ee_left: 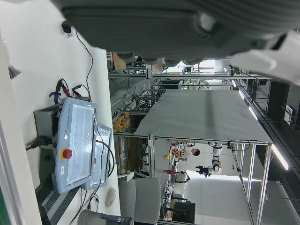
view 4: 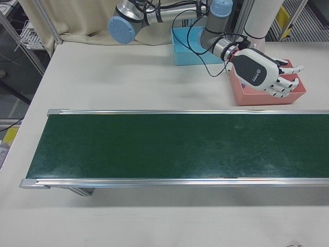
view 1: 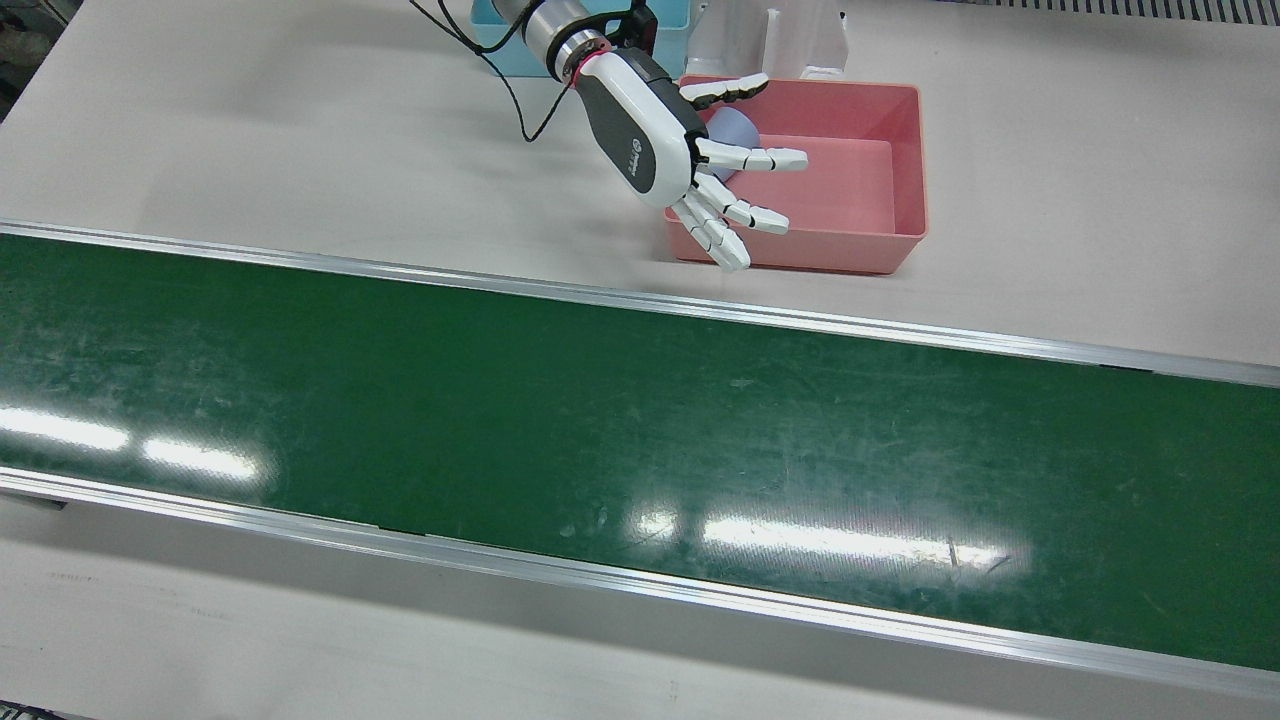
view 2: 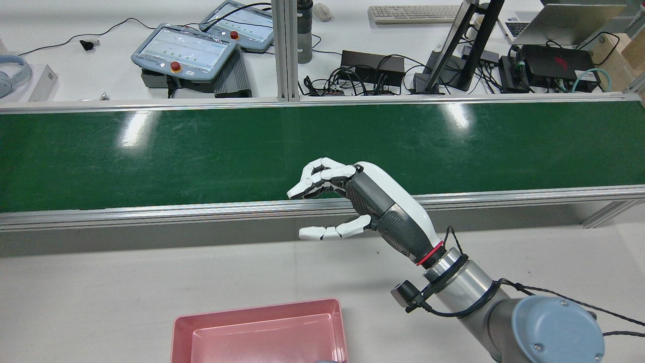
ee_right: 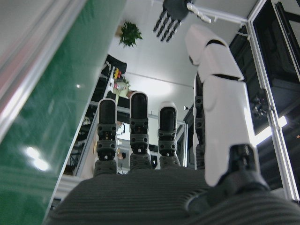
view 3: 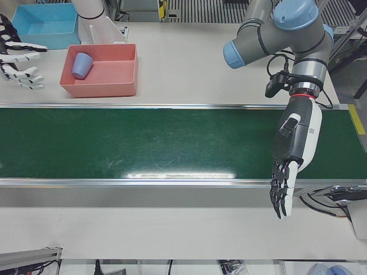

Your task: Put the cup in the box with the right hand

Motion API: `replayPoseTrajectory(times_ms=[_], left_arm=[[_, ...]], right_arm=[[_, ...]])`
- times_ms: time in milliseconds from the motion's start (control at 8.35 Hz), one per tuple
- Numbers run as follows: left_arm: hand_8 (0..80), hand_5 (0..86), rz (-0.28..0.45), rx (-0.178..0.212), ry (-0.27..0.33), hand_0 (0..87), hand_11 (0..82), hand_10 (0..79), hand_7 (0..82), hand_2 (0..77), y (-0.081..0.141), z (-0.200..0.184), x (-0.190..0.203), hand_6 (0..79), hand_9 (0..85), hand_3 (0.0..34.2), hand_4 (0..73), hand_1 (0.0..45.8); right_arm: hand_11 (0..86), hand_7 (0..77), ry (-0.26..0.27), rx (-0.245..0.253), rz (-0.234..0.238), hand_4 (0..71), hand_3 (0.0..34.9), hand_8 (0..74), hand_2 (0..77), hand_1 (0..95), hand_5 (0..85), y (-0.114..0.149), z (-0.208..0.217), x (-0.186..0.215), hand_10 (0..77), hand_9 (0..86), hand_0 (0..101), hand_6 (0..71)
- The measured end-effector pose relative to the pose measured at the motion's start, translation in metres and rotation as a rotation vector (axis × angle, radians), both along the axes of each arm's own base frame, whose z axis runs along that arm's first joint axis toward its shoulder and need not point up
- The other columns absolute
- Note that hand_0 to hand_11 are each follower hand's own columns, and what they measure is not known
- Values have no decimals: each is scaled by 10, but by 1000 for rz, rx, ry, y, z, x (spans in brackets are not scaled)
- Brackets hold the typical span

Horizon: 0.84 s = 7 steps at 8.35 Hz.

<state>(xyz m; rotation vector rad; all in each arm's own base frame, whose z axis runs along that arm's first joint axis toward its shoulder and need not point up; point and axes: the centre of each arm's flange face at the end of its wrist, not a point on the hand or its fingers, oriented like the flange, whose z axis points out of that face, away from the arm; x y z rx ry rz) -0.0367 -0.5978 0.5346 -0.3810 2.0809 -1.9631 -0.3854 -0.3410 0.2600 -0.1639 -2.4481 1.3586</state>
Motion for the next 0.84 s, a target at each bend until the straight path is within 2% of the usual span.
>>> replayPoseTrajectory(times_ms=[120, 239, 359, 479, 598, 718, 838], left_arm=[[0, 0, 0, 0, 0, 0, 0, 0, 0, 5, 0, 0, 0, 0, 0, 0, 0, 5], [0, 0, 0, -1, 0, 0, 0, 0, 0, 5, 0, 0, 0, 0, 0, 0, 0, 5], [0, 0, 1, 0, 0, 0, 0, 0, 0, 5, 0, 0, 0, 0, 0, 0, 0, 5], [0, 0, 0, 0, 0, 0, 0, 0, 0, 5, 0, 0, 0, 0, 0, 0, 0, 5], [0, 0, 0, 0, 0, 0, 0, 0, 0, 5, 0, 0, 0, 0, 0, 0, 0, 5], [0, 0, 0, 0, 0, 0, 0, 0, 0, 5, 0, 0, 0, 0, 0, 0, 0, 5], [0, 0, 0, 1, 1, 0, 0, 0, 0, 5, 0, -1, 0, 0, 0, 0, 0, 5]], right_arm=[[305, 535, -21, -19, 71, 322, 105, 295, 147, 349, 158, -24, 2, 27, 224, 355, 682, 224], [409, 676, -29, -45, 156, 327, 104, 333, 273, 371, 158, -54, 12, 64, 240, 480, 635, 224], [398, 704, -5, -87, 236, 327, 103, 333, 442, 349, 158, -80, 33, 105, 256, 573, 639, 245], [420, 704, 41, -148, 311, 316, 103, 338, 578, 376, 164, -102, 60, 147, 262, 573, 639, 245], [475, 704, 90, -218, 385, 333, 103, 415, 611, 344, 180, -121, 92, 190, 305, 654, 603, 262], [529, 704, 123, -269, 436, 322, 103, 458, 595, 376, 180, -134, 117, 224, 349, 698, 594, 305], [562, 704, 151, -307, 467, 322, 103, 485, 589, 349, 191, -144, 139, 253, 376, 698, 594, 316]])
